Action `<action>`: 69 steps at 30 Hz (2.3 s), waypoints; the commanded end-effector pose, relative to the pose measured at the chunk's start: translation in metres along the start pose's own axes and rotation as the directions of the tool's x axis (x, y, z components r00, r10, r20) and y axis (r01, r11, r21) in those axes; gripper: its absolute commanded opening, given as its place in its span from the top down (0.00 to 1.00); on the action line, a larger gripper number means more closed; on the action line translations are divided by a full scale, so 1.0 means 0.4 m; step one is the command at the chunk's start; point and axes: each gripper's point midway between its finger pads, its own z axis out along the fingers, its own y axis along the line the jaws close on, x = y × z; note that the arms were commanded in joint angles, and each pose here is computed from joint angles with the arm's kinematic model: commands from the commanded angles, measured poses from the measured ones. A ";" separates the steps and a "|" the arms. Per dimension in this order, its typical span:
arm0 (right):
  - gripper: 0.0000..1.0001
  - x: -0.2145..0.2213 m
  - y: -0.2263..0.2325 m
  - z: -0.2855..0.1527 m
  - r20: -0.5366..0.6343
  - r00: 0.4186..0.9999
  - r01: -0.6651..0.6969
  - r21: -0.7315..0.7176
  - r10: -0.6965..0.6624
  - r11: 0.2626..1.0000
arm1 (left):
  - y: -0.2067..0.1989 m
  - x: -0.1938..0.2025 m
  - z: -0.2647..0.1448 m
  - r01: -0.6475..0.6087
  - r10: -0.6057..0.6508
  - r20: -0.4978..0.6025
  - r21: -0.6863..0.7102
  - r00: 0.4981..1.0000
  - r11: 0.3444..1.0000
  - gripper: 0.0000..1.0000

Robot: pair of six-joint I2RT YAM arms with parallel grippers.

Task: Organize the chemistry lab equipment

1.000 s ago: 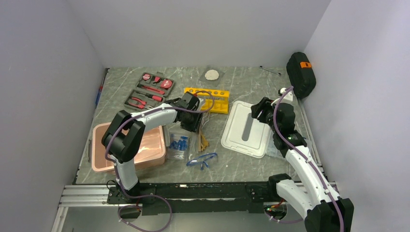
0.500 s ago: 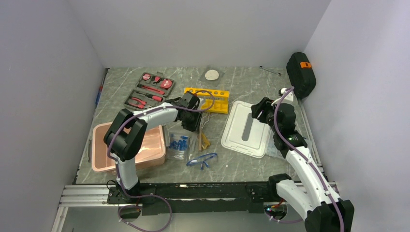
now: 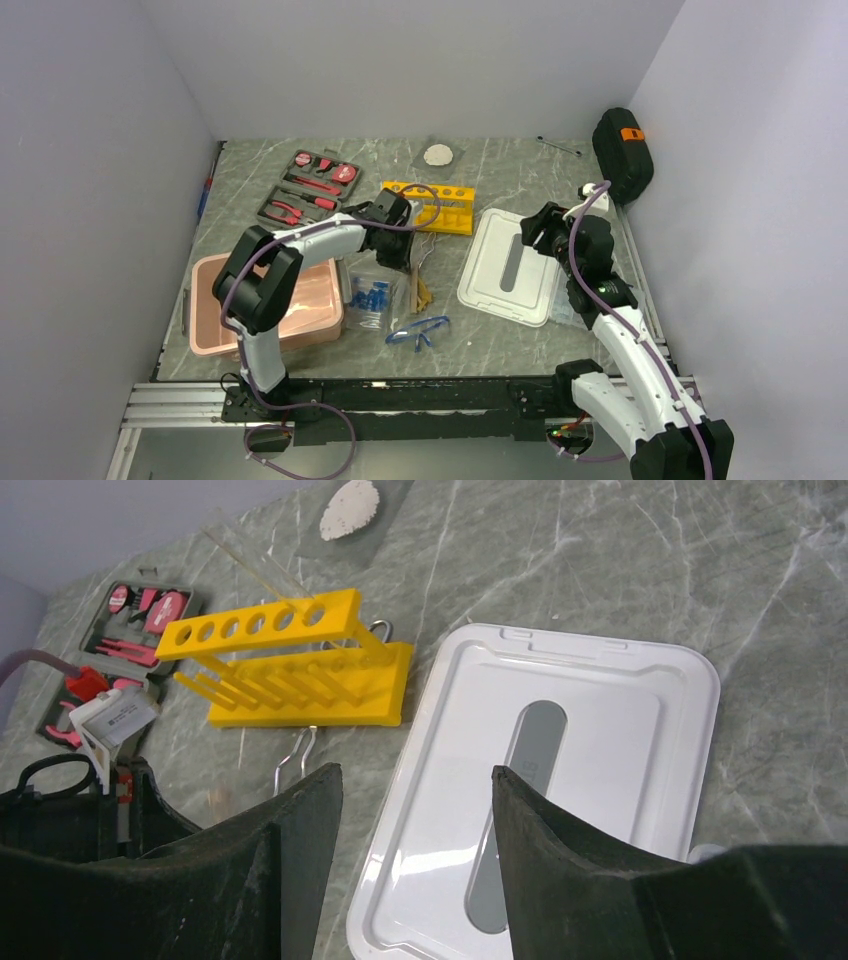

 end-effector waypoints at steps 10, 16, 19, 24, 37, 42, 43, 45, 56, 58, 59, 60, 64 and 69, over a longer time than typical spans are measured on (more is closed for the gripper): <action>0.41 -0.037 -0.006 -0.020 0.053 0.999 0.010 0.022 -0.011 1.000 | -0.063 -0.122 -0.246 -0.051 0.036 0.345 0.034 0.938 0.998 1.00; 0.41 -0.046 -0.008 -0.021 0.062 0.998 0.012 0.028 -0.014 1.000 | -0.056 -0.156 -0.448 -0.088 0.100 0.525 -0.049 0.845 0.995 1.00; 0.41 -0.044 -0.003 -0.018 0.057 0.998 0.009 0.021 -0.010 1.000 | -0.046 -0.158 -0.534 -0.059 0.087 0.583 -0.067 0.807 0.996 1.00; 0.41 -0.041 -0.001 -0.018 0.055 0.998 0.002 0.014 -0.003 1.000 | 0.087 -0.125 -0.623 0.224 -0.157 0.652 -0.021 0.742 0.974 1.00; 0.41 -0.035 0.002 -0.007 0.045 0.999 -0.001 0.007 0.000 1.000 | 0.310 0.053 -0.749 0.735 -0.494 0.771 0.049 0.403 0.676 1.00; 0.41 -0.034 0.000 -0.007 0.043 0.999 0.000 0.010 0.000 1.000 | 0.352 0.133 -0.729 0.854 -0.577 0.773 0.090 0.265 0.513 1.00; 0.41 -0.034 0.001 -0.008 0.044 0.999 0.000 0.009 0.000 1.000 | 0.359 0.142 -0.722 0.867 -0.587 0.770 0.092 0.250 0.491 1.00; 0.41 -0.035 0.003 -0.008 0.045 0.999 0.000 0.006 0.000 1.000 | 0.370 0.163 -0.703 0.895 -0.615 0.759 0.101 0.214 0.435 1.00; 0.41 -0.035 -0.002 -0.015 0.055 0.998 -0.002 0.012 0.001 1.000 | 0.440 0.221 -0.587 0.967 -0.699 0.712 0.135 0.057 0.216 1.00; 0.41 -0.036 -0.003 -0.017 0.057 0.998 -0.002 0.012 0.002 1.000 | 0.455 0.226 -0.566 0.974 -0.711 0.702 0.141 0.030 0.180 1.00; 0.40 -0.035 -0.004 -0.018 0.058 0.998 -0.003 0.014 0.002 1.000 | 0.459 0.225 -0.552 0.976 -0.724 0.689 0.149 0.015 0.162 1.00; 0.40 -0.035 -0.005 -0.018 0.059 0.998 -0.002 0.014 0.001 1.000 | 0.465 0.224 -0.545 0.976 -0.730 0.683 0.158 0.002 0.150 1.00; 0.40 -0.031 -0.005 -0.016 0.054 0.999 -0.001 0.015 0.000 1.000 | 0.483 0.223 -0.512 0.978 -0.741 0.671 0.170 -0.026 0.120 1.00; 0.40 -0.029 -0.003 -0.010 0.053 0.999 -0.004 0.009 0.004 1.000 | 0.513 0.210 -0.499 0.978 -0.733 0.678 0.179 -0.044 0.106 1.00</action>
